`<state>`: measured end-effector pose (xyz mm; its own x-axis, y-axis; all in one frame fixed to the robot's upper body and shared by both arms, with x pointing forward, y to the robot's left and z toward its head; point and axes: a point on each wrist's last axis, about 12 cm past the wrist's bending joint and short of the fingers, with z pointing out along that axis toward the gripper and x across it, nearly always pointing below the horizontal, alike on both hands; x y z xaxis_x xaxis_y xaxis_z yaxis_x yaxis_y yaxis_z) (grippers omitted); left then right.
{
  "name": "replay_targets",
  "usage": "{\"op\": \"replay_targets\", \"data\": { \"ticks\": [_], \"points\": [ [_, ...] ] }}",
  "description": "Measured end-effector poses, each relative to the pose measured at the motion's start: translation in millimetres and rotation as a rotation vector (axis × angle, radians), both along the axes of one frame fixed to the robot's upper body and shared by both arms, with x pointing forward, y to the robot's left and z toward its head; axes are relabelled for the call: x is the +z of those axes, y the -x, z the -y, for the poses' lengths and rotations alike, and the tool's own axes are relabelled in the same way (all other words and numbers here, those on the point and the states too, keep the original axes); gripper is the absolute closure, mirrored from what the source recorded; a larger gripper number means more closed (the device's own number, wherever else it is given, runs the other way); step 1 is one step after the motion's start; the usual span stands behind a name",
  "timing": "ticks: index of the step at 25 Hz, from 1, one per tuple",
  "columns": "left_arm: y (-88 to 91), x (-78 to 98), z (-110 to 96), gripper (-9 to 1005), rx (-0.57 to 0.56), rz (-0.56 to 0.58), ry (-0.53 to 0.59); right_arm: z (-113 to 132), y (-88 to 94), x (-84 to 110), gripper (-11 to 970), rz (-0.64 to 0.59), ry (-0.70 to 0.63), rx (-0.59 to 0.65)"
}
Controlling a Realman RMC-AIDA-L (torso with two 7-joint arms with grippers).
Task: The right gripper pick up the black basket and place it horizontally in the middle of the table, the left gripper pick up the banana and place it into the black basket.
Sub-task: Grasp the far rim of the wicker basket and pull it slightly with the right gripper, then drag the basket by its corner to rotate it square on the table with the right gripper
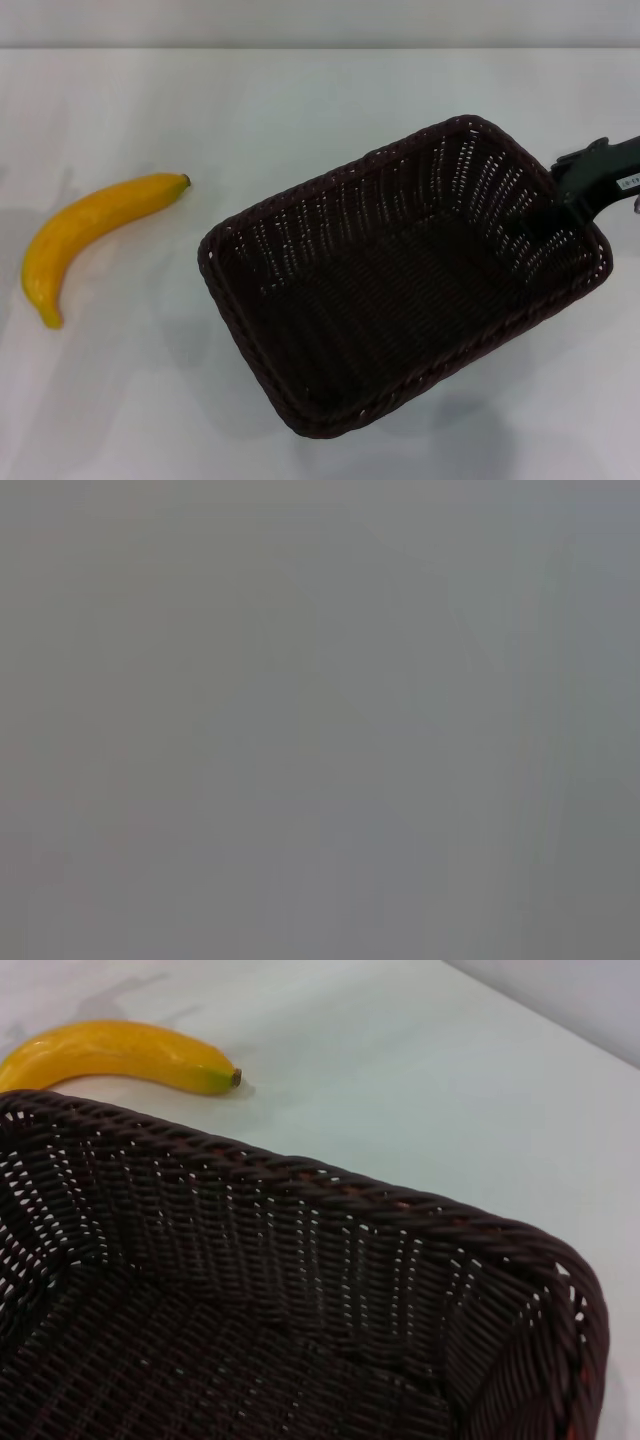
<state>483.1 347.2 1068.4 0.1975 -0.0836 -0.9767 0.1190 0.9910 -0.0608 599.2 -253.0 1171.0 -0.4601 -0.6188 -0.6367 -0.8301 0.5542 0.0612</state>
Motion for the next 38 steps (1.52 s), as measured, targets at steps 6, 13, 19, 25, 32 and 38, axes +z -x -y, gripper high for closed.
{"op": "replay_targets", "data": {
  "ticks": [6,13,19,25,32,38],
  "points": [
    [0.1,-0.2,0.0,118,0.000,-0.001,0.000,-4.9,0.6,-3.5,304,-0.003,0.012,0.016],
    [-1.1,0.4,0.7,118,-0.003,0.002,0.000,-9.5,0.6,-4.3,313,-0.010,0.020,0.028],
    [-1.7,0.5,1.0,119,-0.004,0.002,0.000,-13.0,-0.6,-3.9,314,-0.021,0.019,0.027],
    [-2.3,0.8,1.3,119,-0.005,0.003,0.000,-14.8,-1.5,-1.9,384,-0.023,0.030,0.026],
    [-2.8,0.7,1.6,119,-0.006,0.003,0.001,-16.2,-2.2,4.0,616,-0.016,0.027,0.018],
    [-2.9,0.6,1.7,119,-0.006,0.003,0.001,-16.1,-3.4,7.2,710,-0.040,0.014,-0.013]
  ]
}}
